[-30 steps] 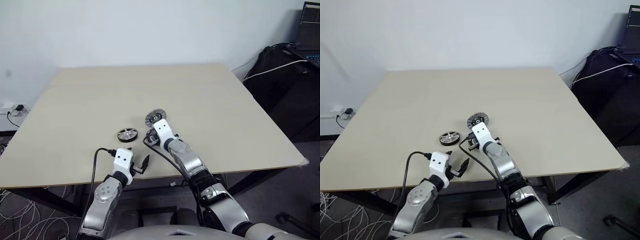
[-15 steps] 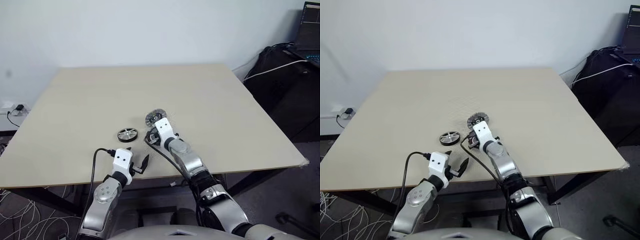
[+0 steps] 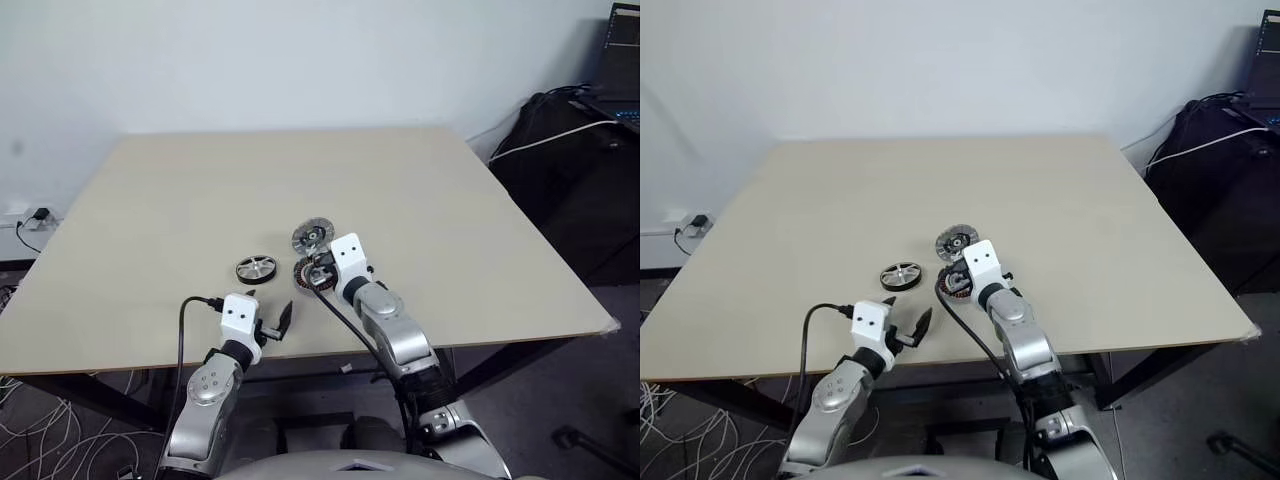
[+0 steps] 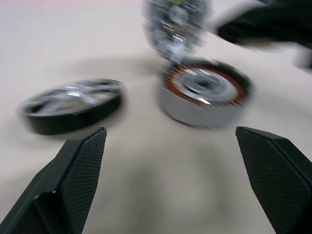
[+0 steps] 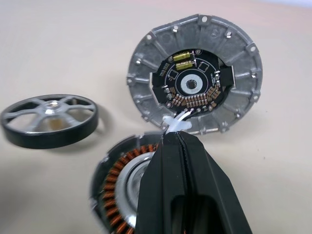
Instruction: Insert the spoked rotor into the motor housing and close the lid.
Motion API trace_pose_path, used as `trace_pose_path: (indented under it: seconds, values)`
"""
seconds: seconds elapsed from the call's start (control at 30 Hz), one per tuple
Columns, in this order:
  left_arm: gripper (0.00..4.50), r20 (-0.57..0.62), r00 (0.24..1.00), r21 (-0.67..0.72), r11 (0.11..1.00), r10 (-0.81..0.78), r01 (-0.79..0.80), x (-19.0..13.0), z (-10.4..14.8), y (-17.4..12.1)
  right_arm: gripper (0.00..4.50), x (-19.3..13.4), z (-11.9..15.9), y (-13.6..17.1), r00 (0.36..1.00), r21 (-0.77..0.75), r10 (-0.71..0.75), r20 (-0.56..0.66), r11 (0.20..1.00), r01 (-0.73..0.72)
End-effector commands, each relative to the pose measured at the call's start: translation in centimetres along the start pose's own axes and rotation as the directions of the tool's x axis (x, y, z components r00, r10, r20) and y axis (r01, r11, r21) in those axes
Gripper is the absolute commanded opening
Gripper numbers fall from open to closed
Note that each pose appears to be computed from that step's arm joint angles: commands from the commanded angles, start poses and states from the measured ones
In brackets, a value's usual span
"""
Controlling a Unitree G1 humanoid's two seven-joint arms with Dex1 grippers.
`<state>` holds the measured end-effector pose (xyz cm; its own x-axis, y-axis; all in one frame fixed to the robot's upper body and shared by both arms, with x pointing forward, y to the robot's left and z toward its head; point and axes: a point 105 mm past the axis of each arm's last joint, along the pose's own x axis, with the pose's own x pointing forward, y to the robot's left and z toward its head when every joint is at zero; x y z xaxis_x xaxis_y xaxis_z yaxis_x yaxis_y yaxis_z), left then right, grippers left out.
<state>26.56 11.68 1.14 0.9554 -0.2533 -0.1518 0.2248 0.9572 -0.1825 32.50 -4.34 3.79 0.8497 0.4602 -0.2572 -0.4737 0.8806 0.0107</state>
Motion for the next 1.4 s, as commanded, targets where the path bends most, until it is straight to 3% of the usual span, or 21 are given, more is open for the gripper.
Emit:
trace_pose_path:
  seconds: [0.03,0.1,0.27,0.73,1.3,1.4]
  values:
    - [4.5,0.085,0.994,-0.247,0.968,0.065,-0.042,0.9,3.0,1.0,0.01,-2.1,2.2,0.3,0.996,0.016,0.027,0.089,0.999,-0.028]
    - [4.5,0.06,0.997,-0.376,0.926,0.055,-0.029,1.2,2.9,1.2,0.01,-3.3,2.0,0.2,0.996,0.028,0.019,0.087,0.999,-0.021]
    - [4.5,-0.015,1.0,-0.527,0.85,0.023,-0.028,1.8,1.7,1.3,0.01,-5.6,1.7,-0.2,0.997,0.045,-0.006,0.08,0.999,0.003]
    - [4.5,-0.074,0.996,-0.694,0.72,-0.043,-0.021,3.4,0.5,-0.2,0.01,-9.0,0.2,0.7,0.995,0.092,0.075,0.066,0.992,-0.081]
    - [4.5,-0.067,0.993,-0.879,0.477,-0.096,-0.014,5.0,-0.7,-1.4,0.01,-9.5,-0.4,0.1,0.998,0.107,0.049,0.048,0.993,-0.054]
    - [3.87,-0.049,0.996,-0.903,0.43,-0.08,-0.01,5.2,-0.7,-1.2,0.0,-9.7,-0.6,-0.1,0.998,0.109,0.039,0.04,0.993,-0.043]
